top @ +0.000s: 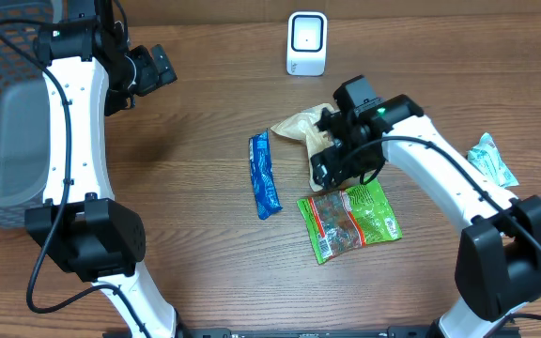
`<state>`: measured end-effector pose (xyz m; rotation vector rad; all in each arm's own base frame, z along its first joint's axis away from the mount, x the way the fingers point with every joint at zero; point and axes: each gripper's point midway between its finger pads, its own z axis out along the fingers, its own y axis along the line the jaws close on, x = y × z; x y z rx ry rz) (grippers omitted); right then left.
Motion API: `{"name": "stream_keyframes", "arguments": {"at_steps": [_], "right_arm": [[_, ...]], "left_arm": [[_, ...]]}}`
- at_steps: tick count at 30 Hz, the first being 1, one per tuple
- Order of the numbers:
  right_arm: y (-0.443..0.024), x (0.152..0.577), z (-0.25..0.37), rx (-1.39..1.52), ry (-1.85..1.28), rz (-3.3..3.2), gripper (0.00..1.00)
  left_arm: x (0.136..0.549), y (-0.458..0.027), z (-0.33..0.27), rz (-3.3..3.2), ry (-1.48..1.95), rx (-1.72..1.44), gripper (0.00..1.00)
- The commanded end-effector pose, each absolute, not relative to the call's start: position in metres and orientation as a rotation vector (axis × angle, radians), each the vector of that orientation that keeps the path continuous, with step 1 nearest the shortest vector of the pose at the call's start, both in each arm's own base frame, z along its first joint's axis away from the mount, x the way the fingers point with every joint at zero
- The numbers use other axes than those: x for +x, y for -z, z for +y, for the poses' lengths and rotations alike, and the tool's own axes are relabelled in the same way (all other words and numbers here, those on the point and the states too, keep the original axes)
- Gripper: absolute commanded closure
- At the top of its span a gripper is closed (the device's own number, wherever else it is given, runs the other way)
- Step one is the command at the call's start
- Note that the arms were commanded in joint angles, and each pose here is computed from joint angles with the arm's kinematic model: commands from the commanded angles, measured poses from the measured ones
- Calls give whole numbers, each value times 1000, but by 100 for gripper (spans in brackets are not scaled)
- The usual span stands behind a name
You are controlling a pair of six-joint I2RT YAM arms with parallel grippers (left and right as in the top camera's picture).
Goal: Scan the item barcode
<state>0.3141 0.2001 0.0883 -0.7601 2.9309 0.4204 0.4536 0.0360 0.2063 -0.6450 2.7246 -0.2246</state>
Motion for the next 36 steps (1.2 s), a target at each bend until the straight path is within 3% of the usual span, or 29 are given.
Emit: {"name": "stream_keyframes", "arguments": {"at_steps": [1, 10, 25, 27, 28, 30, 31, 32, 36], "right_arm": [[-90, 301, 216, -926, -355, 2886, 2], [-56, 284, 201, -623, 144, 2996, 0], [1, 258, 215, -632, -38, 3117, 2], [2, 260, 213, -630, -23, 3113, 11], [2, 261, 212, -624, -8, 3110, 25], [2, 263, 207, -600, 30, 3108, 74], [2, 264, 206, -593, 34, 3109, 89], [1, 265, 204, -573, 36, 3115, 96], [-8, 271, 196, -413, 26, 3161, 96]], "left_arm": [[454, -204, 34, 2738, 225, -606, 0], [455, -204, 34, 2732, 225, -604, 0], [456, -205, 34, 2730, 225, -604, 0], [456, -205, 34, 2728, 225, -603, 0], [456, -205, 34, 2729, 225, -603, 1], [456, -205, 34, 2729, 225, -603, 0], [456, -205, 34, 2729, 225, -603, 0], [456, -205, 34, 2729, 225, -603, 0], [456, -205, 34, 2729, 225, -603, 0]]}}
